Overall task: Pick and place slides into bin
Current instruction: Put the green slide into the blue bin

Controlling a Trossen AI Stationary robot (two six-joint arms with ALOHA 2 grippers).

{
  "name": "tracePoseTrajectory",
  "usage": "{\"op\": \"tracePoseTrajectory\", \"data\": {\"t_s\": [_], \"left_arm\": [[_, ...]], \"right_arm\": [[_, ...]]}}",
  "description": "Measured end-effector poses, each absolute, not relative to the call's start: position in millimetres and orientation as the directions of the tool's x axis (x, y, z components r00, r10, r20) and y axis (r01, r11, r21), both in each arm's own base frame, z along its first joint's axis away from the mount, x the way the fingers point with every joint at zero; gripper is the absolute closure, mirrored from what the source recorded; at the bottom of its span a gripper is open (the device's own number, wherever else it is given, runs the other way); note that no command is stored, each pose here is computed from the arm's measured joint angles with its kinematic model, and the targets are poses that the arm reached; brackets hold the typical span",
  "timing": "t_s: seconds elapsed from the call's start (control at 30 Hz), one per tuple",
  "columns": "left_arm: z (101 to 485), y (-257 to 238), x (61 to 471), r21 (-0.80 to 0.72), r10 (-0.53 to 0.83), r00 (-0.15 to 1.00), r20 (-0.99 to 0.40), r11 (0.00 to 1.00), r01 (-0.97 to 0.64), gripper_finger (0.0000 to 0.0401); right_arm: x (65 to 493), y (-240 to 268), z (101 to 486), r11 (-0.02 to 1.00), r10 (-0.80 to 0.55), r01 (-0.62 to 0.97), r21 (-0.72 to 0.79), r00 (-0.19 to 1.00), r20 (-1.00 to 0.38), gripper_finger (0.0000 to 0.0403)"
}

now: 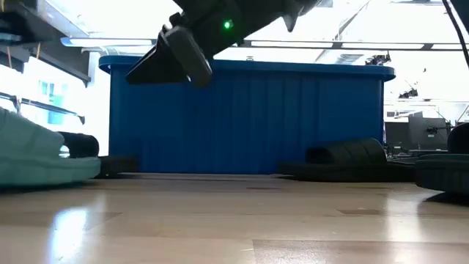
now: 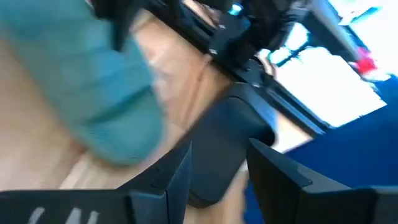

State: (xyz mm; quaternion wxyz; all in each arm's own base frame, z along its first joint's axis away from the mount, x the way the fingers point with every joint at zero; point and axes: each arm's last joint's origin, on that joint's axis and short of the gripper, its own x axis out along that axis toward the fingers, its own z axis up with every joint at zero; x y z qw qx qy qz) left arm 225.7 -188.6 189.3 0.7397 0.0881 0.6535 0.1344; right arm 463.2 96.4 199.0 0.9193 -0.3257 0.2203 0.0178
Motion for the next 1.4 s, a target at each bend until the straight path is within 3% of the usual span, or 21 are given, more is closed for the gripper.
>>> {"op": "tracePoseTrajectory", "data": {"t_s": [0.2, 0.33, 0.5, 0.63, 0.77, 0.87, 1.0, 1.13, 1.27, 1.4], "left_arm": [[234, -192, 233, 0.395, 0.401, 0.16, -0.902, 0.916, -0.064, 0.0395], [275, -190, 235, 0.475, 0.478, 0.198, -0.856, 0.878, -0.062, 0.0389], [322, -181, 243, 0.57, 0.525, 0.402, -0.751, 0.822, -0.009, 0.0396], [356, -152, 257, 0.698, 0.645, 0.498, -0.58, 0.708, -0.103, 0.0397], [385, -103, 277, 0.806, 0.793, 0.45, -0.411, 0.547, -0.228, 0.0395], [404, -53, 295, 0.817, 0.851, 0.358, -0.385, 0.494, -0.297, 0.0397], [414, 27, 325, 0.75, 0.84, 0.322, -0.437, 0.537, -0.387, 0.0397], [414, 110, 348, 0.626, 0.775, 0.44, -0.453, 0.628, -0.462, 0.0398], [387, 180, 365, 0.526, 0.75, 0.473, -0.462, 0.662, -0.534, 0.0398], [345, 227, 375, 0.48, 0.747, 0.404, -0.527, 0.655, -0.584, 0.0399]], "right_arm": [[435, 124, 235, 0.717, -0.345, -0.015, -0.697, 0.861, -0.374, 0.0261], [401, 150, 268, 0.72, -0.436, 0.095, -0.687, 0.832, -0.342, 0.0261], [352, 172, 297, 0.817, -0.437, 0.172, -0.55, 0.807, -0.397, 0.0261], [325, 175, 298, 0.898, -0.4, 0.209, -0.388, 0.756, -0.518, 0.0261], [313, 174, 288, 0.923, -0.369, 0.187, -0.337, 0.679, -0.635, 0.0261], [310, 173, 284, 0.925, -0.374, 0.205, -0.32, 0.644, -0.667, 0.0261], [308, 171, 282, 0.922, -0.385, 0.284, -0.262, 0.62, -0.683, 0.0261], [299, 170, 277, 0.923, -0.351, 0.337, -0.184, 0.544, -0.762, 0.0261], [288, 169, 274, 0.891, -0.392, 0.409, -0.197, 0.471, -0.791, 0.0261], [282, 168, 274, 0.869, -0.434, 0.435, -0.236, 0.444, -0.784, 0.0261]]}}
